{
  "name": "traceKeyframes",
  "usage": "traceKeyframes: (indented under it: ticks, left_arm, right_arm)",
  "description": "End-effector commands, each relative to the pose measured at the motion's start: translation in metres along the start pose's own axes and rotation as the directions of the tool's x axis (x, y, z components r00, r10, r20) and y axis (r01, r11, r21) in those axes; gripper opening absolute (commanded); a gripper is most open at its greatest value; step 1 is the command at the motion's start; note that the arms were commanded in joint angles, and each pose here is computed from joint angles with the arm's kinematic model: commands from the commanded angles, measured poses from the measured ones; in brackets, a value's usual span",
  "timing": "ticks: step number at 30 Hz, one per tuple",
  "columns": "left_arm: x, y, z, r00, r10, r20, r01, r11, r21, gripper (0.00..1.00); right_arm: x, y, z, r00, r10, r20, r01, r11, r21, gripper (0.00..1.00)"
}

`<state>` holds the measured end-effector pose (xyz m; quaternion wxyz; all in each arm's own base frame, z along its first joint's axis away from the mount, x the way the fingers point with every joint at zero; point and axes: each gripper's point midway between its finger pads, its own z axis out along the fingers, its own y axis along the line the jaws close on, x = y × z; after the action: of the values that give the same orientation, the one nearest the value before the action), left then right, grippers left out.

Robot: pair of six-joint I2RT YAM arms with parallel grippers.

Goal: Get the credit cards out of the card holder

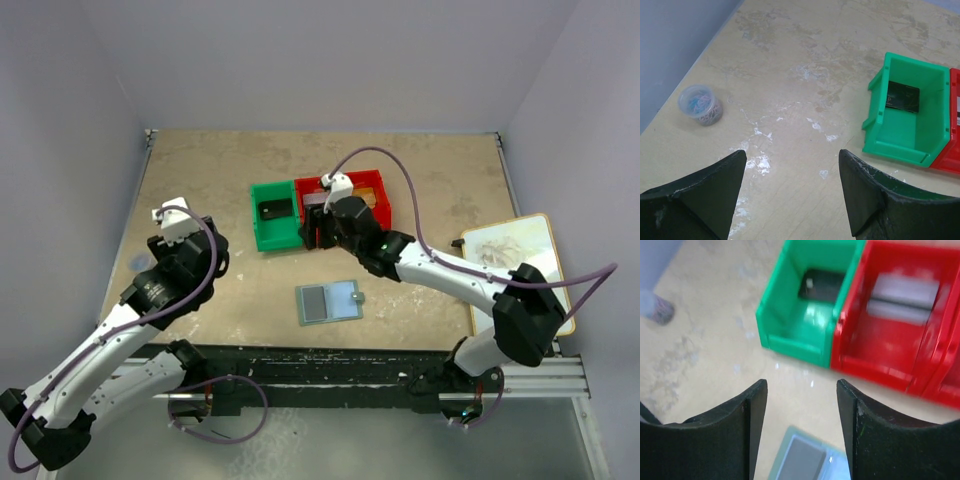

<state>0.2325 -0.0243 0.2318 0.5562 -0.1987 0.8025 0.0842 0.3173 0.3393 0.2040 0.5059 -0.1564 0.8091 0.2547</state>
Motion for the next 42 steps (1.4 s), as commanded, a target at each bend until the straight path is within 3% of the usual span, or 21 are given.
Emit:
traceKeyframes:
  ticks: [1,15,27,38,42]
  left_arm:
    - [-0.011,-0.003,0.000,1.000,-0.018,0.021,0.018,1.000,-0.001,0.73]
    - [-0.011,0.000,0.002,1.000,-0.011,0.029,0.012,0.999,-0.032,0.73]
    - [-0.009,-0.002,0.003,1.000,-0.001,0.021,0.001,0.999,-0.033,0.73]
    - [-0.009,-0.002,0.003,1.000,0.001,0.019,0.000,1.000,-0.030,0.73]
    - [-0.008,-0.003,0.003,1.000,0.006,0.015,-0.006,1.000,-0.029,0.73]
  right_arm:
    - [0.070,-0.003,-0.016,0.967,0.176,-0.182,-0.156,0.980,0.123,0.62]
    - [0.173,0.017,-0.028,0.907,0.261,-0.330,-0.119,0.911,0.395,0.74]
    - [0.197,0.016,-0.026,0.890,0.255,-0.378,-0.090,0.911,0.404,0.68]
    - [0.211,-0.001,-0.029,0.878,0.257,-0.404,-0.024,0.866,0.499,0.66]
    - [0.216,0.007,-0.027,0.869,0.269,-0.416,-0.058,0.889,0.454,0.63]
